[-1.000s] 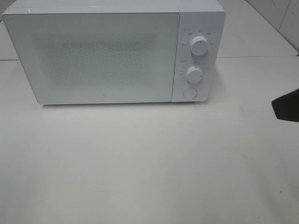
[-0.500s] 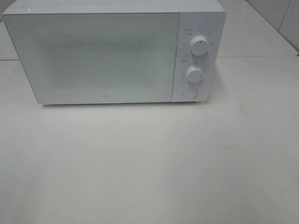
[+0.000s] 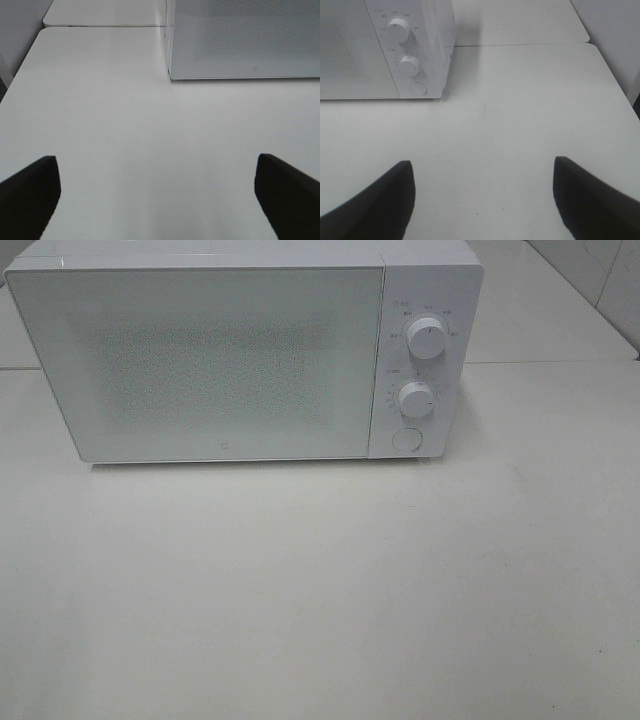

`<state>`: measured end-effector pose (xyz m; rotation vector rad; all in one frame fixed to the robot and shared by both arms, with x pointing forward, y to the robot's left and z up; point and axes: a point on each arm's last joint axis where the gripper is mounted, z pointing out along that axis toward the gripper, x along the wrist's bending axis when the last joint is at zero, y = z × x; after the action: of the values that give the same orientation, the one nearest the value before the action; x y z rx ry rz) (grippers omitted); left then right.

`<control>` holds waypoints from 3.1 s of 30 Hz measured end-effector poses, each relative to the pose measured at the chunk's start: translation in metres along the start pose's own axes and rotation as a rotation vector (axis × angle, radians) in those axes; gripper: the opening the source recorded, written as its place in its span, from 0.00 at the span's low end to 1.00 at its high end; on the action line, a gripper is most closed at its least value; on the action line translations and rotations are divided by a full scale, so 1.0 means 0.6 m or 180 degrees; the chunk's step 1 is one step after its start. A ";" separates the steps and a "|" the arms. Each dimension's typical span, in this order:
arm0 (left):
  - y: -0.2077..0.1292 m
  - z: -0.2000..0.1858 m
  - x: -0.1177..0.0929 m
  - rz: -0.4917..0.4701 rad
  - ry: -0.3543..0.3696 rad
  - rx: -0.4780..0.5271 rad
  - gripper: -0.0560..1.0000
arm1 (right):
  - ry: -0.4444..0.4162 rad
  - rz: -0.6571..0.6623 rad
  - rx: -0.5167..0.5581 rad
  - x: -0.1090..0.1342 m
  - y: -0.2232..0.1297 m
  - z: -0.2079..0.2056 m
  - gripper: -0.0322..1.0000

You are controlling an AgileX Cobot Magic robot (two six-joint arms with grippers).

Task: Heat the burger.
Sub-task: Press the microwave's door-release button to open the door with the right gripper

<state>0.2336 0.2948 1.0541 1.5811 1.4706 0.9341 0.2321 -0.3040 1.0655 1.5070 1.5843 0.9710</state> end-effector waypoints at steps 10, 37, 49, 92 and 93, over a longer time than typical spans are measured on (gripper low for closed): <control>0.000 0.000 0.000 0.0000 0.0000 0.0000 0.99 | -0.0008 0.0007 0.0166 0.001 -0.025 0.012 0.77; 0.000 0.000 0.000 0.0000 0.0000 -0.0003 0.99 | -0.0002 0.0001 0.0102 0.001 0.004 0.017 0.77; 0.000 0.000 0.000 0.0000 0.0000 -0.0003 0.99 | 0.0023 -0.0023 0.0007 0.006 0.055 0.070 0.77; 0.000 0.000 0.000 0.0000 0.0000 -0.0003 0.99 | -0.0039 -0.0094 -0.0933 0.016 0.029 0.332 0.77; 0.000 0.000 0.000 0.0000 0.0000 -0.0003 0.99 | -0.0069 -0.0076 -0.0936 0.014 0.026 0.337 0.77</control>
<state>0.2335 0.2948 1.0541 1.5804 1.4699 0.9348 0.4195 -0.2876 0.9889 1.2877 1.3723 1.1161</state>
